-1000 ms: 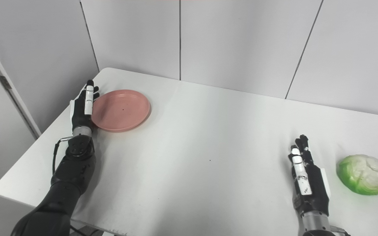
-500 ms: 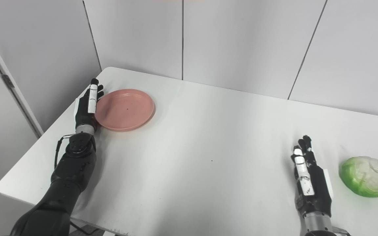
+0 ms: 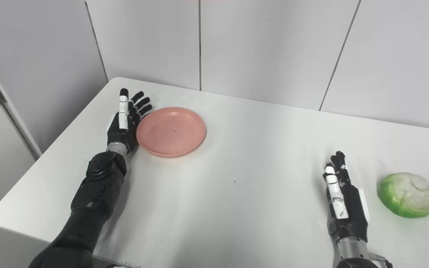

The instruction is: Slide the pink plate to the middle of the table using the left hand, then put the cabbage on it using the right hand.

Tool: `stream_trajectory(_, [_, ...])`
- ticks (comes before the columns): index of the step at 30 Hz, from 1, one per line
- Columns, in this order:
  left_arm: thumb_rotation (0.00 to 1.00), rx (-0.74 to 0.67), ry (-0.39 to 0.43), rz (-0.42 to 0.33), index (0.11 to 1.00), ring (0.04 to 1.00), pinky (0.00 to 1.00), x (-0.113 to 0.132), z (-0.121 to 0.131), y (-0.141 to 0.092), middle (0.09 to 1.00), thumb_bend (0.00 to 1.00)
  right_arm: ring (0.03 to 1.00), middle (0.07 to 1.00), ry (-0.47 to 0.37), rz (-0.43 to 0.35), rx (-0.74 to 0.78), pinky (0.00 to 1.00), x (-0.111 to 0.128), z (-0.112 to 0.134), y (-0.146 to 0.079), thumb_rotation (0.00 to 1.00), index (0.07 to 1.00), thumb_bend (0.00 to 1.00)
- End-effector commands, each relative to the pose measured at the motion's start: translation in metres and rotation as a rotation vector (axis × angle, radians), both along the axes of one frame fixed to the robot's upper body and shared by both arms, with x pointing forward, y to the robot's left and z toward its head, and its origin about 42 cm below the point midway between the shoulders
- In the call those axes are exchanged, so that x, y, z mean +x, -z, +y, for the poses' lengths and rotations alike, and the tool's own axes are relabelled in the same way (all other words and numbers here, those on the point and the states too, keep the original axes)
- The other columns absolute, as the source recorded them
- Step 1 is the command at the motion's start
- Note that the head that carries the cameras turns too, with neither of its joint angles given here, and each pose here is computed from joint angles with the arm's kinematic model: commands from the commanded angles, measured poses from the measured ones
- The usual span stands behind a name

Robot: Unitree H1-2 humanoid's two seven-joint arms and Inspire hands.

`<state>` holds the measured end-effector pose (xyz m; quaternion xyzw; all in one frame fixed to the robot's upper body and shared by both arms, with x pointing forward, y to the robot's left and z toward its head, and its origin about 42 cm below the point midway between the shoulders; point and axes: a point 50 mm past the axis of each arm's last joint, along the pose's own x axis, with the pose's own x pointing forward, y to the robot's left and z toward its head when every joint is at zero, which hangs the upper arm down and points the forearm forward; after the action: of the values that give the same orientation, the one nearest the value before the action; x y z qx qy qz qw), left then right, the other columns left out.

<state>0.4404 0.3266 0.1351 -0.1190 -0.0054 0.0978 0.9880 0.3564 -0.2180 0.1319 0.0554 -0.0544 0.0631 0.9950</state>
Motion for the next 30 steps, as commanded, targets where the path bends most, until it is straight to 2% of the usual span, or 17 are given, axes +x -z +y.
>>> stream_trajectory(1, [1.00,0.023,0.021,-0.025,0.834,0.854,0.83,0.005,-0.001,-0.015,0.851,0.87,1.000,1.000,-0.001,-0.061,0.013,1.00,0.000,0.004,-0.010,0.76,1.000,0.68])
stream_trajectory(9, [1.00,0.043,0.107,-0.022,0.823,0.853,0.84,0.000,-0.026,-0.016,0.842,0.86,1.000,1.000,-0.003,-0.075,0.000,1.00,-0.006,0.009,-0.018,0.75,1.000,0.61])
stream_trajectory(15, [1.00,0.054,0.194,-0.015,0.856,0.888,0.88,-0.007,-0.043,-0.015,0.876,0.85,1.000,1.000,-0.005,-0.094,-0.002,1.00,-0.008,0.014,-0.021,0.74,1.000,0.55])
stream_trajectory(23, [1.00,0.075,0.258,0.031,0.853,0.880,0.87,-0.021,-0.073,-0.016,0.867,0.83,1.000,1.000,0.002,-0.108,-0.033,1.00,-0.011,0.022,-0.025,0.75,1.000,0.51])
stream_trajectory(30, [1.00,0.065,0.297,0.029,0.861,0.882,0.88,-0.037,-0.102,-0.013,0.874,0.84,1.000,1.000,0.015,-0.095,-0.021,1.00,-0.010,0.028,-0.026,0.72,1.000,0.58])
